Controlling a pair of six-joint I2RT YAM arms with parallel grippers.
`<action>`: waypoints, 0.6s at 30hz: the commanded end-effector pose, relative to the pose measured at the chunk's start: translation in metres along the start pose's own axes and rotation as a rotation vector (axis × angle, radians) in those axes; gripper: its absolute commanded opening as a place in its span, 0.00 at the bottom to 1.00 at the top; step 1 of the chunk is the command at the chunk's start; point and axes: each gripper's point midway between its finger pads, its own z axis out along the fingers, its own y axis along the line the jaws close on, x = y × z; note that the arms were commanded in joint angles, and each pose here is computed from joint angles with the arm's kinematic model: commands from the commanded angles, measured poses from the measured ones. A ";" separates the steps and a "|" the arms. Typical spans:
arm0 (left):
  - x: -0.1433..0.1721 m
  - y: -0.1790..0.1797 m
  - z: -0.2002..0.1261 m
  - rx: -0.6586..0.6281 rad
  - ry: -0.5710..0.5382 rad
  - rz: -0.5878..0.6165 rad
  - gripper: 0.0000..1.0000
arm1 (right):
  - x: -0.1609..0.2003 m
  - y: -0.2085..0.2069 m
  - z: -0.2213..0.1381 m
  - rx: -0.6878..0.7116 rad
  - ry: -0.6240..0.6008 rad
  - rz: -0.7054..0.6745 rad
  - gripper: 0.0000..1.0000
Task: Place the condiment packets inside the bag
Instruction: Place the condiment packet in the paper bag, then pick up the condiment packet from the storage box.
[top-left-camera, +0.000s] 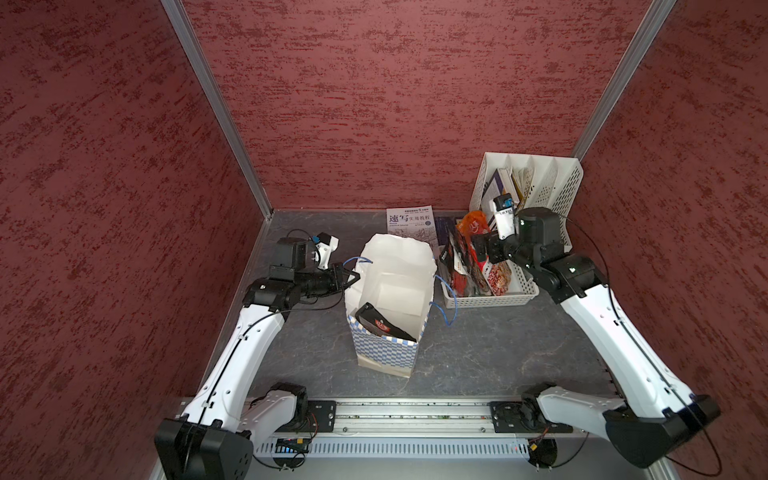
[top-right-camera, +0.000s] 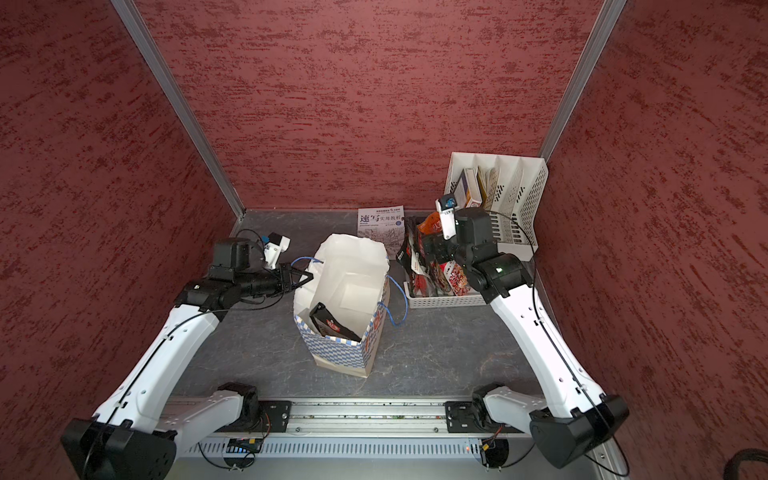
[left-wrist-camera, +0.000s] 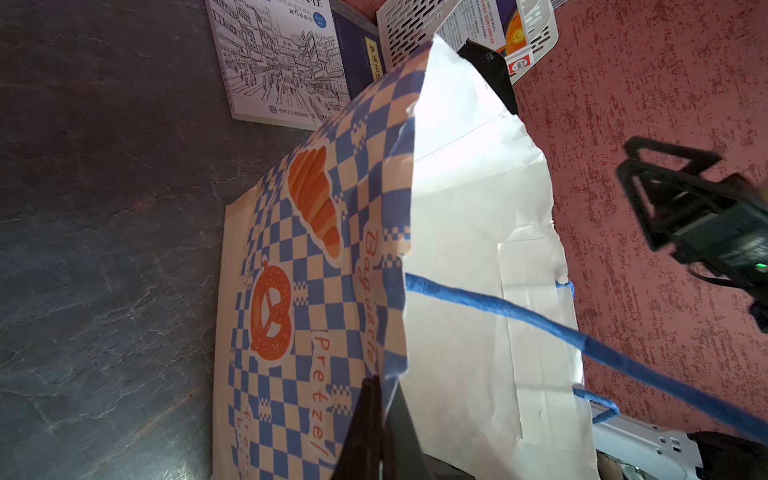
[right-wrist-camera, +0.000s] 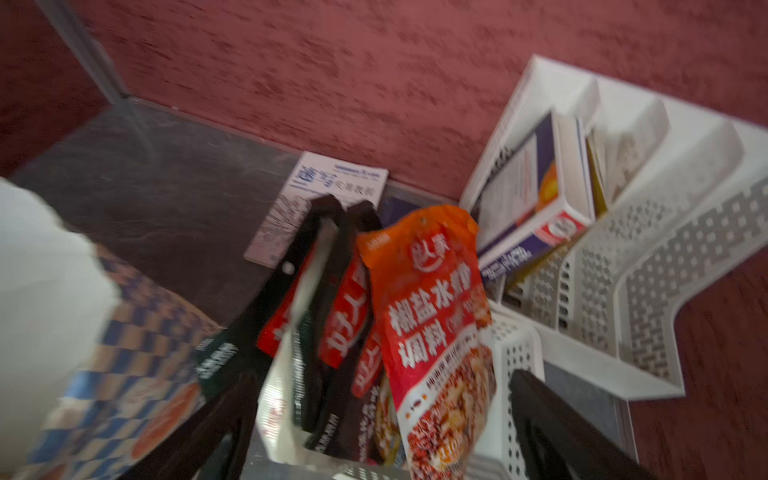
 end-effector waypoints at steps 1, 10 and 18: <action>-0.011 -0.012 -0.004 0.021 -0.034 0.061 0.00 | 0.041 -0.031 0.024 0.075 0.091 0.133 0.98; -0.013 -0.012 -0.002 0.016 -0.028 0.057 0.00 | 0.064 -0.020 0.072 0.001 0.160 0.072 0.95; -0.013 -0.011 -0.002 0.012 -0.026 0.051 0.00 | 0.074 -0.018 0.121 -0.005 0.243 0.072 0.82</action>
